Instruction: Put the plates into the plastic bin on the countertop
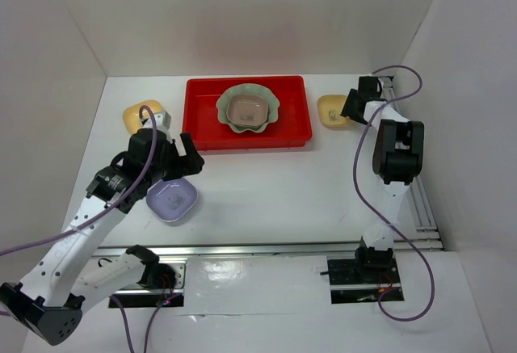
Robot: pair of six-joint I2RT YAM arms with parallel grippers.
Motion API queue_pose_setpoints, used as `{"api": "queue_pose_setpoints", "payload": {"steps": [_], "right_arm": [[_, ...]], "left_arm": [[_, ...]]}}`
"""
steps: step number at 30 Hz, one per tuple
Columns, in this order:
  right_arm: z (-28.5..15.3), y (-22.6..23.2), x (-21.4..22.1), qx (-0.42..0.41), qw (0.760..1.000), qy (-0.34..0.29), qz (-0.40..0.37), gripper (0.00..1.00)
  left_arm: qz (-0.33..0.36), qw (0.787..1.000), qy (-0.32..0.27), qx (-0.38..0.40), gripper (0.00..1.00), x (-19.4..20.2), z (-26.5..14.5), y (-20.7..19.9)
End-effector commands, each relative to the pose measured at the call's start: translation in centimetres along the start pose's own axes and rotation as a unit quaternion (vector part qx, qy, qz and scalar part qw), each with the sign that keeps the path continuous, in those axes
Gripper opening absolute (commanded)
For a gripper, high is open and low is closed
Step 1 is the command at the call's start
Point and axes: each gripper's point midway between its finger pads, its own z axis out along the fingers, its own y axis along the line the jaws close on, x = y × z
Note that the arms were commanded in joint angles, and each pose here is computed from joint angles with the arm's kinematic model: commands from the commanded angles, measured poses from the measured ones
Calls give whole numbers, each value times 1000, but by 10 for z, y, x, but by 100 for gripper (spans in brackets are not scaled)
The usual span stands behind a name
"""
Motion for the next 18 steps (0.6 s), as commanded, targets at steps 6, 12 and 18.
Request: {"api": "queue_pose_setpoints", "payload": {"steps": [6,12,18], "right_arm": [[-4,-10,-2,-25,999,4,41,29],[-15,-11,-7,1,999,0,43,2],[-55,2,-38,16,997,-41,68,0]], "left_arm": [[-1,1000,-28,-3,100,-11,-7,3],[-1,1000,-28,-3,100,-11,-7,3],[-1,1000,-28,-3,100,-11,-7,3]]}}
